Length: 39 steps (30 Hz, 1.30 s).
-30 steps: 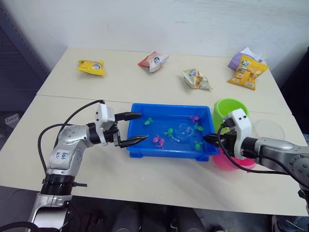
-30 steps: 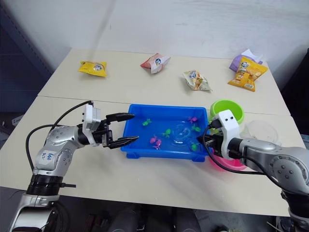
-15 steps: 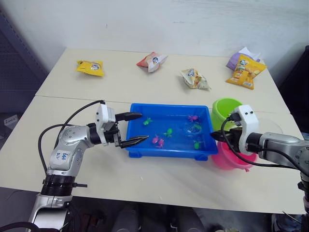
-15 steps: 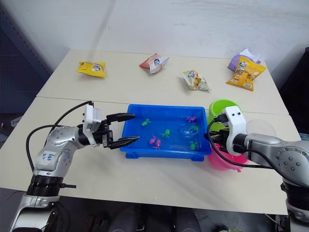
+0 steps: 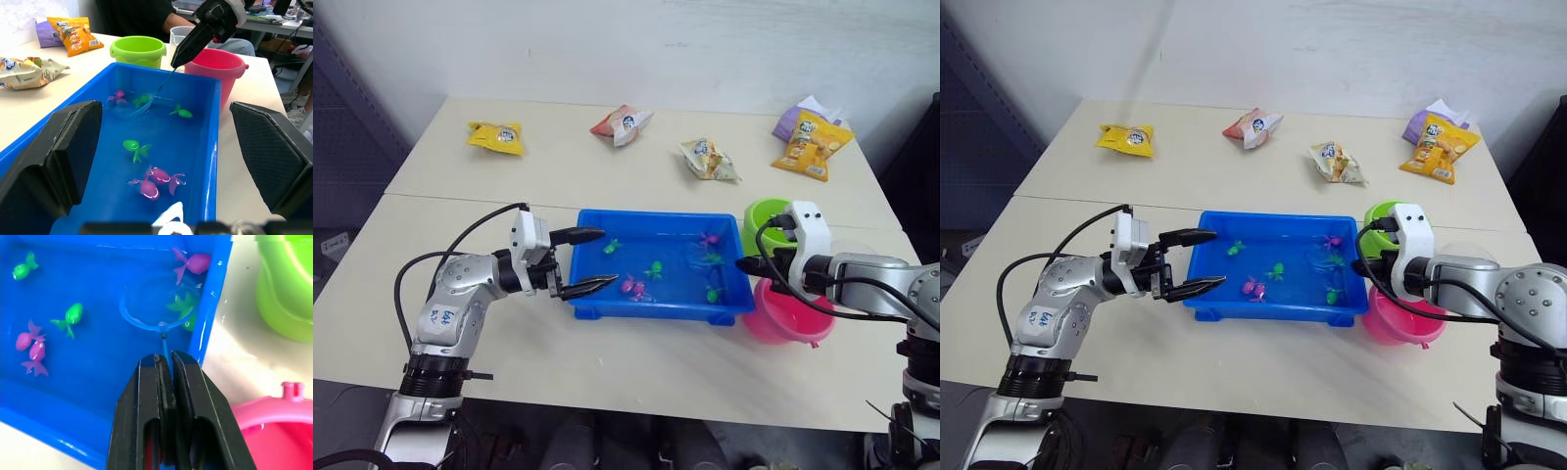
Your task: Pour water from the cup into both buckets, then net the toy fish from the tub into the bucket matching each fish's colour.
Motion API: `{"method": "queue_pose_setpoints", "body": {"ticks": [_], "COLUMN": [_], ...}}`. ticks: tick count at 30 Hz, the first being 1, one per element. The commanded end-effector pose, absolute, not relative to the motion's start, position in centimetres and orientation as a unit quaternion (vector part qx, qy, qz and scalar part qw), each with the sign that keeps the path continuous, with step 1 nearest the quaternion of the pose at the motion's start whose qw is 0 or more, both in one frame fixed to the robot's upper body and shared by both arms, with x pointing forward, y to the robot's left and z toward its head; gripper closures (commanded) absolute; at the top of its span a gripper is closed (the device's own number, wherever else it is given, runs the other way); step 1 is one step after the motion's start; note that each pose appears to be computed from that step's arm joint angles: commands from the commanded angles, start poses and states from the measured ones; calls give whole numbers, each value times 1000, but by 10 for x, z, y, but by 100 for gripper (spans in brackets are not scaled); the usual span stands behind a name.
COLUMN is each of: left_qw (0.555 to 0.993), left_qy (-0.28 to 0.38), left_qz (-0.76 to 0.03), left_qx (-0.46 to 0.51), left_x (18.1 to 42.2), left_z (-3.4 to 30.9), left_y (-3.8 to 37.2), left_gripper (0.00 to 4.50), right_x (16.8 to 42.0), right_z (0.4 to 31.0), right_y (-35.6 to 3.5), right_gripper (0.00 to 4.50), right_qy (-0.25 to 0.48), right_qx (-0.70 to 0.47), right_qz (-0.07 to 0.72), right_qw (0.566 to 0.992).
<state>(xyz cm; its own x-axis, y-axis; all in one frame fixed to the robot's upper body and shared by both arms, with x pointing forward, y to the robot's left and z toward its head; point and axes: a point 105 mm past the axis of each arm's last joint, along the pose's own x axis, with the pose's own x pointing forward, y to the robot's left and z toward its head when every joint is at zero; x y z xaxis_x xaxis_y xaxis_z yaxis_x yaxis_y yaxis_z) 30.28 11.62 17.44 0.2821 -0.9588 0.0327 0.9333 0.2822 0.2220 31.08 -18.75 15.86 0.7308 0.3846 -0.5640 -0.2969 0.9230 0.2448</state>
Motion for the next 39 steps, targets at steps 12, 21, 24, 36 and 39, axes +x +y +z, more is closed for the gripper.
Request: {"method": "queue_pose_setpoints", "body": {"ticks": [12, 21, 24, 36, 39], "left_qw": [795, 792, 792, 791, 790], "left_qy": [-93, -93, -93, -90, -90], "left_qz": [-594, -598, -599, -600, -601], "left_qx": [79, 77, 77, 77, 78], "left_x": [297, 297, 297, 298, 298], "left_z": [179, 179, 180, 179, 179], "left_y": [114, 111, 111, 112, 112], "left_gripper": [1, 1, 1, 1, 1], "right_x": [323, 329, 329, 310, 305], "right_z": [171, 176, 177, 185, 183], "right_y": [-190, -186, -184, -178, -179], "right_gripper": [450, 450, 450, 450, 450], "right_qy": [304, 291, 283, 243, 242], "right_qx": [91, 114, 114, 42, 28], "right_qz": [135, 115, 115, 160, 172], "right_qw": [939, 943, 945, 956, 955]}}
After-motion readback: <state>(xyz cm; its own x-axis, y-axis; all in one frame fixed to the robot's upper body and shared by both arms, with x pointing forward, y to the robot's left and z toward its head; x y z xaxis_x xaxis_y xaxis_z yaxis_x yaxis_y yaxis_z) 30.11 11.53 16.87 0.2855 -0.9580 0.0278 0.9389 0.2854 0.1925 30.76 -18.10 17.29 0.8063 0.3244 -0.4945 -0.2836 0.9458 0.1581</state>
